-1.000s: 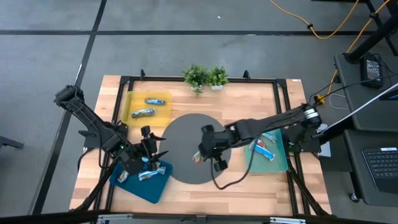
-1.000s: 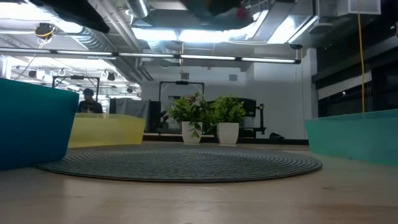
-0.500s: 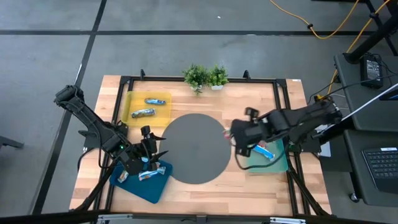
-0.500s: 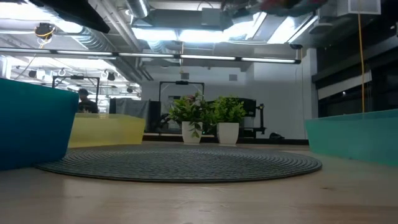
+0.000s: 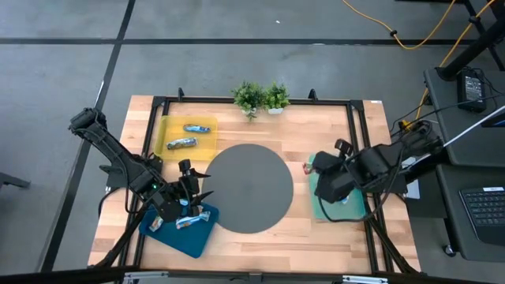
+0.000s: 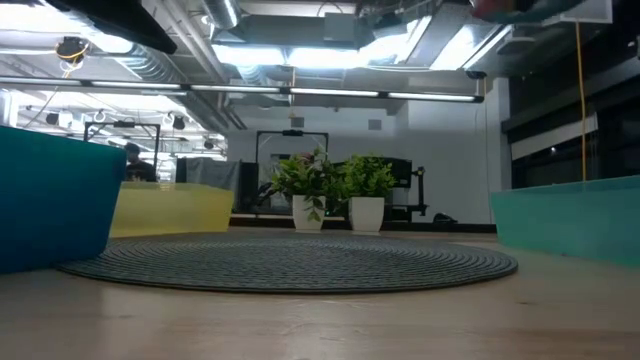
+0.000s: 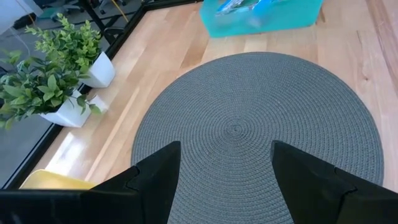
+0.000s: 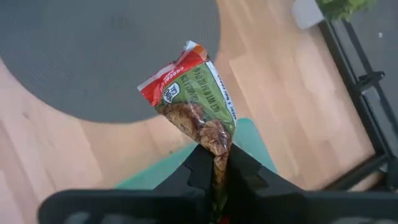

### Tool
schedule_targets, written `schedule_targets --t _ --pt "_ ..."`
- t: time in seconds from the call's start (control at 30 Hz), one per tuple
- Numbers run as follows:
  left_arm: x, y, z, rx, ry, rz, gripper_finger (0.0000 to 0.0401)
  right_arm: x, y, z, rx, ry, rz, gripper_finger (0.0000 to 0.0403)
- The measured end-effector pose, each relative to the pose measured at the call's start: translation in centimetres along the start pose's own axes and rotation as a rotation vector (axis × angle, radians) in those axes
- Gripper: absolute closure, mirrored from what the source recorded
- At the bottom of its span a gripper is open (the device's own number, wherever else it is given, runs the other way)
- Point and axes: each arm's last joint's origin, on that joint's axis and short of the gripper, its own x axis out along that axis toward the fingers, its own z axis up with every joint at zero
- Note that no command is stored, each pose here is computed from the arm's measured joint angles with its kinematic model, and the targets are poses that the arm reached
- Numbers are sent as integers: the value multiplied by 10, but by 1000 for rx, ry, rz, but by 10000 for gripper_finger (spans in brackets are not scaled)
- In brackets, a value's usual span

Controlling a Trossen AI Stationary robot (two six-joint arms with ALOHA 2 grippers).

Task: Pick and place Granola Bars by type
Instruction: Put the red granola bar into the green bin

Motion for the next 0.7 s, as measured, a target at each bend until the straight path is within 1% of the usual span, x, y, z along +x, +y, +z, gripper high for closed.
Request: schedule_targets --t 0.17,0.4,0.53,0.7 --pt "0 0 0 -3 0 0 160 22 7 -19 -37 71 -56 365" --pt "0 0 0 -7 0 0 160 61 1 -64 53 259 -118 383" --pt "0 0 0 -9 0 0 160 81 -5 -90 129 294 -102 380" --pt "0 0 0 -12 0 0 160 106 -9 -115 203 285 -27 369"
